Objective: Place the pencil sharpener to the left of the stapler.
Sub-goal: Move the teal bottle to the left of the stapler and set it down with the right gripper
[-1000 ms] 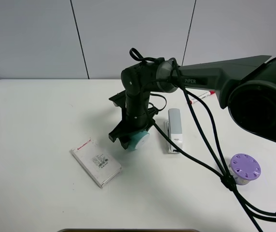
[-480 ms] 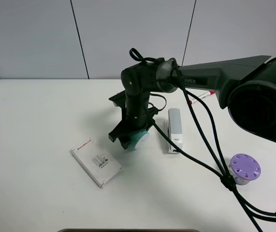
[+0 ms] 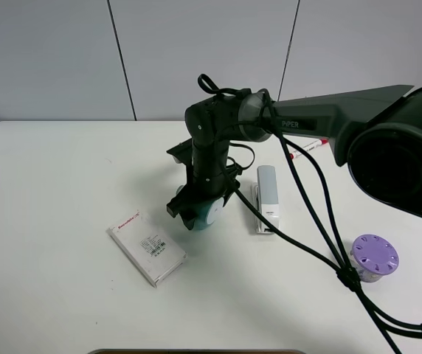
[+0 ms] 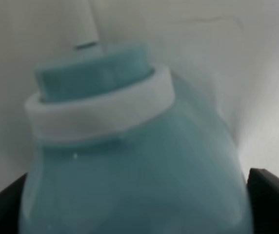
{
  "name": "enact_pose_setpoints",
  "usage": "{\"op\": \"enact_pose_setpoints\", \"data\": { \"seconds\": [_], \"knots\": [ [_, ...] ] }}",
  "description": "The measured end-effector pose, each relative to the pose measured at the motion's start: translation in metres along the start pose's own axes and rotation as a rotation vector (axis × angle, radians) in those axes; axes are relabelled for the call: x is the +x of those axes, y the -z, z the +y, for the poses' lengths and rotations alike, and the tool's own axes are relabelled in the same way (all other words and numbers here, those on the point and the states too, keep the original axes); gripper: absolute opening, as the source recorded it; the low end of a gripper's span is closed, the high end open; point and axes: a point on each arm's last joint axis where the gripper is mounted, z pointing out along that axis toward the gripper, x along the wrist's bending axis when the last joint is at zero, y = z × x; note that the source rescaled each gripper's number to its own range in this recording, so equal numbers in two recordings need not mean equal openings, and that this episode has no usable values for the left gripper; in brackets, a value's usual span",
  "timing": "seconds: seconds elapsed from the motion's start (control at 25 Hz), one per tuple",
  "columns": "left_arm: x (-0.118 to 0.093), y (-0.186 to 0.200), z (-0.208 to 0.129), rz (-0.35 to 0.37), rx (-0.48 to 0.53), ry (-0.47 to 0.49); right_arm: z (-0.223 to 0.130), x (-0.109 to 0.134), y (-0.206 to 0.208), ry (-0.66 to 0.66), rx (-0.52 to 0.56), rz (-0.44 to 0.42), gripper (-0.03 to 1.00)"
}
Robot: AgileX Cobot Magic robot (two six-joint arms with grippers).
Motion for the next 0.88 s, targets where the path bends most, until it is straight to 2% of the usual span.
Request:
{"op": "enact_pose_setpoints", "data": {
  "seconds": [0.24,0.44,0.88],
  "knots": [
    [0.0,0.0,0.0,0.0,0.0,0.0,-0.003,0.0,0.0,0.0,0.032,0.002,0.46],
    [0.0,0.0,0.0,0.0,0.0,0.0,-0.002,0.0,0.009,0.004,0.013,-0.002,0.47],
    [0.0,0.0,0.0,0.0,0.0,0.0,-0.009,0.003,0.074,0.023,-0.067,-0.021,0.47]
  ]
}}
